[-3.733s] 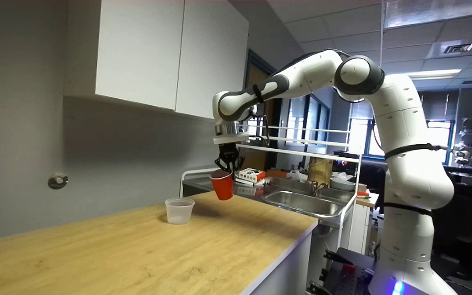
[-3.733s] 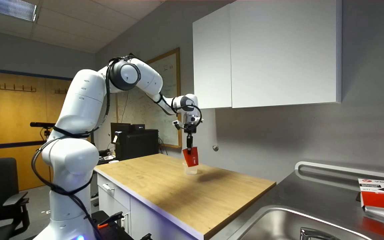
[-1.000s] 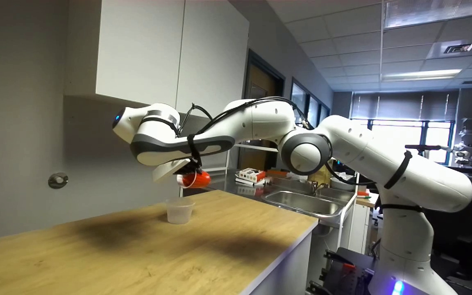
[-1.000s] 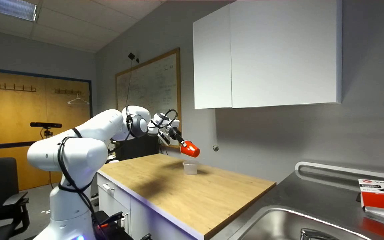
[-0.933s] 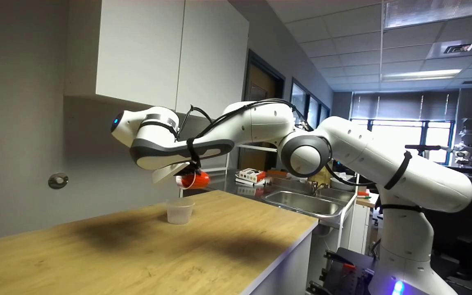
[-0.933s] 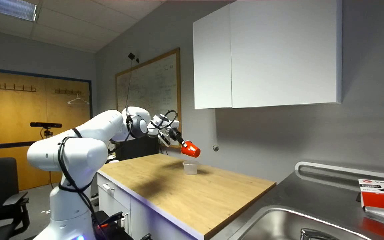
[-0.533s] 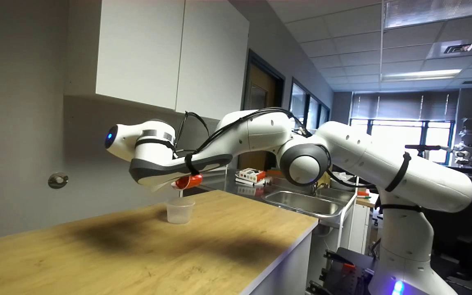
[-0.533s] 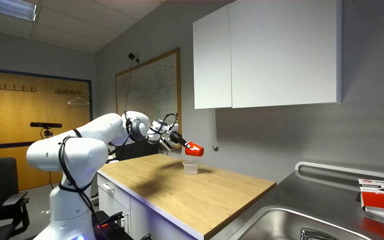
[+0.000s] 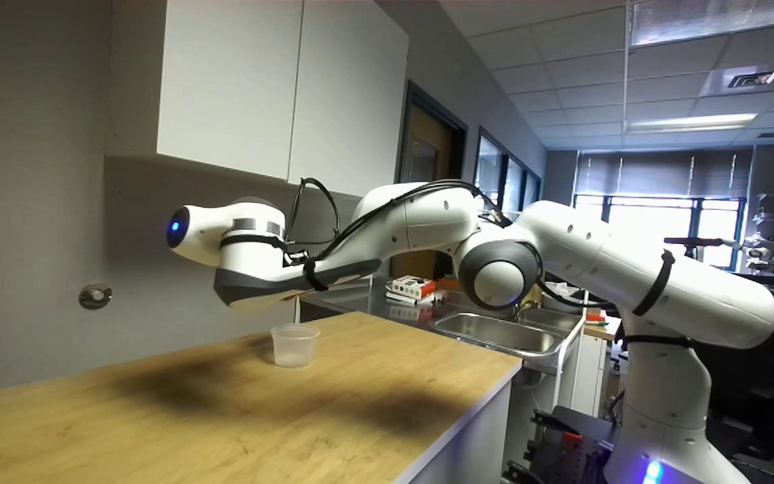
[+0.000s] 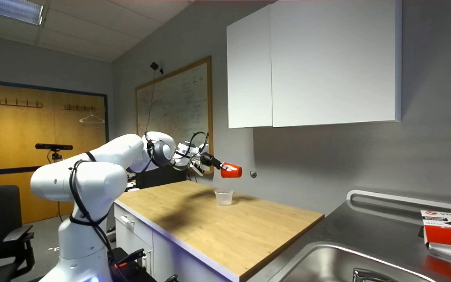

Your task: Pour the contents in the orange cup into the clear bowl

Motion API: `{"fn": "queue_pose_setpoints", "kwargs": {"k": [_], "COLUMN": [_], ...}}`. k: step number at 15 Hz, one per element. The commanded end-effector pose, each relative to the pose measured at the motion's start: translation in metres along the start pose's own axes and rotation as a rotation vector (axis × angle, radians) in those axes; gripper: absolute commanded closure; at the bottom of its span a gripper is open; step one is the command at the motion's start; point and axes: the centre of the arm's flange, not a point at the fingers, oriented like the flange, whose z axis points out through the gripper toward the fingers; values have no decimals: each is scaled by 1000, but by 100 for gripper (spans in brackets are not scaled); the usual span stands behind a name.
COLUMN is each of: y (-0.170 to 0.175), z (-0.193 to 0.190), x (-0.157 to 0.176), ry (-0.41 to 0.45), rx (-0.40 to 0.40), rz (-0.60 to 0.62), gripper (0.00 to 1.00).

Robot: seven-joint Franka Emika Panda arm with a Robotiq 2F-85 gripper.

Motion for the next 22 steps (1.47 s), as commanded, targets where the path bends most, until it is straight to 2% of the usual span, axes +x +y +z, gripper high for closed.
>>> {"fn": "queue_pose_setpoints", "kwargs": {"k": [1,15,22], "y": [-20,11,17], "z": [-12,76,92], "x": [32,15,-22], "ry": [35,9,25], "rx": [-4,-103,-168], "rz": [19,35,34], "gripper": [97,97,97]}}
